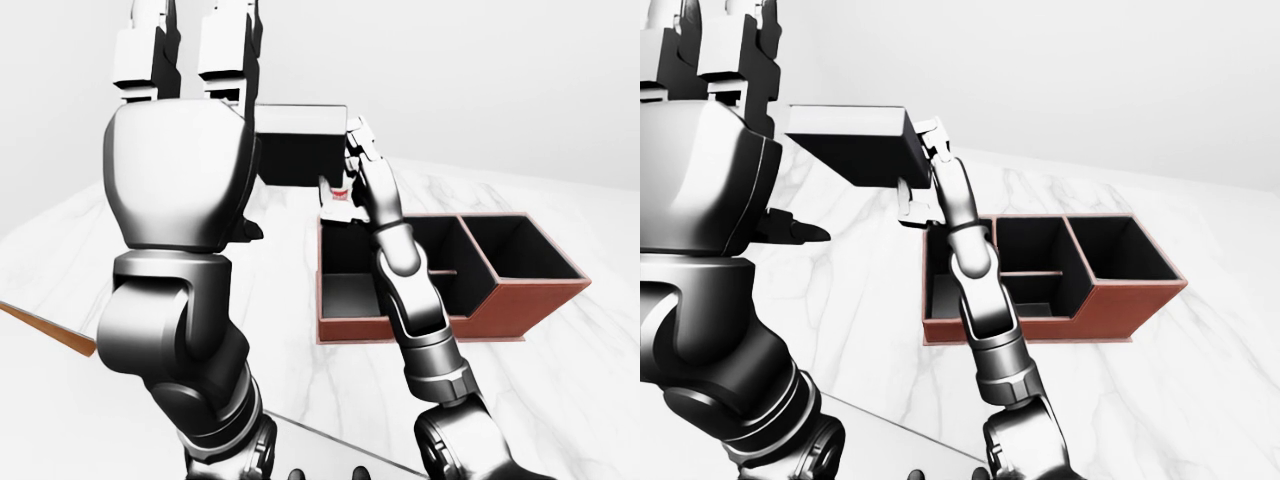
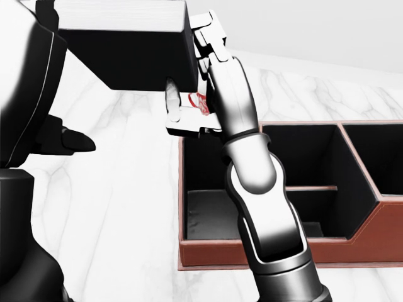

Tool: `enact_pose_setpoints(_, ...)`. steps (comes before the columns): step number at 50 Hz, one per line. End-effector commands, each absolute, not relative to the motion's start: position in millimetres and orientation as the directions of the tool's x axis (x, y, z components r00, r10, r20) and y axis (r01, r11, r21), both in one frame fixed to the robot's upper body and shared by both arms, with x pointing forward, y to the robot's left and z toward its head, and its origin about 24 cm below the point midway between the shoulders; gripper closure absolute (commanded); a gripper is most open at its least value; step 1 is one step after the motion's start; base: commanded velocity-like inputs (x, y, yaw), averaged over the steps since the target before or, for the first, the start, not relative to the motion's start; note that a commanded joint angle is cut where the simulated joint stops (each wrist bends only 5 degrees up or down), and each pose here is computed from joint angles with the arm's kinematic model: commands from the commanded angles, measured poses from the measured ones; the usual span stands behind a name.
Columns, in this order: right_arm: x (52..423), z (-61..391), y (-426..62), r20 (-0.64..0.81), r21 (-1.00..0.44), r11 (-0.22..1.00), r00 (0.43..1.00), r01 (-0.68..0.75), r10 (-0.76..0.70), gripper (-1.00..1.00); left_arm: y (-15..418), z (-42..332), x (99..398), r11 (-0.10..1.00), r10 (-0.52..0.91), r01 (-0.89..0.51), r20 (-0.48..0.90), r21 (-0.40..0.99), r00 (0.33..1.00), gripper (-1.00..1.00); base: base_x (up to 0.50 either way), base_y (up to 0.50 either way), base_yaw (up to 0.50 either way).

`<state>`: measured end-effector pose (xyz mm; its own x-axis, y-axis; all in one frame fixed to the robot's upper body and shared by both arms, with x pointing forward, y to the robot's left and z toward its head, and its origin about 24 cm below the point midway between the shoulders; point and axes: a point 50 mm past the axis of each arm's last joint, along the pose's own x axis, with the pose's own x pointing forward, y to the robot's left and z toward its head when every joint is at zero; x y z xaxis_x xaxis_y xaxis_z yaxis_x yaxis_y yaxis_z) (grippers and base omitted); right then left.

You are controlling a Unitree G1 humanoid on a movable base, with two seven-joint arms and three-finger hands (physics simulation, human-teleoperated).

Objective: Pick up the book and place it in the right compartment of the caddy.

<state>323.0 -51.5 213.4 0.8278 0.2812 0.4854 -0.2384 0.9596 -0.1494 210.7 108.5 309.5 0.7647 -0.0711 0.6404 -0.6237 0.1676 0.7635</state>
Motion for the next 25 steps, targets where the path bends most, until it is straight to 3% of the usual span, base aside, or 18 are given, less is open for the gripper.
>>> enact_pose_setpoints(1,331.2,215.2,-74.4,0.487,-0.119,0.978,0.848,-0.173,0.209,1.0,114.2,311.7,208.5,0.123,-0.088,-0.645,0.656,0.754,0.75,-1.0,0.0,0.0,0.0)
enact_pose_setpoints(5,330.5,216.6,-78.8,0.495,-0.117,0.98,0.846,-0.162,0.199,1.0,116.5,325.3,204.4,0.129,-0.098,-0.692,0.703,0.711,0.704,-1.0,0.0,0.0,0.0)
enact_pose_setpoints(12,329.5,224.4,-90.3,0.523,-0.121,0.983,0.833,-0.136,0.179,1.0,124.1,330.8,203.4,0.298,-0.236,-0.648,0.712,0.701,0.662,-1.0,0.0,0.0,0.0)
enact_pose_setpoints(16,329.1,228.5,-98.4,0.537,-0.127,0.985,0.827,-0.117,0.167,1.0,136.5,322.2,202.4,0.49,-0.376,-0.498,0.689,0.715,0.619,-1.0,0.0,0.0,0.0)
enact_pose_setpoints(17,328.6,229.8,-101.1,0.542,-0.131,0.985,0.824,-0.11,0.164,1.0,146.6,314.9,207.2,0.584,-0.381,-0.411,0.684,0.7,0.622,-1.0,0.0,0.0,0.0)
enact_pose_setpoints(18,328.5,229.9,-101.3,0.542,-0.131,0.985,0.824,-0.11,0.164,1.0,145.2,313.4,206.0,0.588,-0.429,-0.376,0.67,0.716,0.606,-1.0,0.0,0.0,0.0)
enact_pose_setpoints(19,328.6,230.9,-104.2,0.545,-0.132,0.986,0.823,-0.102,0.158,1.0,155.3,304.8,211.1,0.663,-0.43,-0.285,0.664,0.692,0.611,-1.0,0.0,0.0,0.0)
enact_pose_setpoints(23,328.0,233.4,-109.8,0.554,-0.137,0.987,0.819,-0.088,0.15,1.0,188.5,299.5,217.0,0.842,-0.293,-0.233,0.776,0.486,0.558,-1.0,0.0,0.0,0.0)
enact_pose_setpoints(25,328.2,234.8,-115.4,0.558,-0.139,0.987,0.818,-0.075,0.141,1.0,209.0,288.2,224.0,0.89,-0.182,-0.237,0.78,0.39,0.599,-1.0,0.0,0.0,0.0)
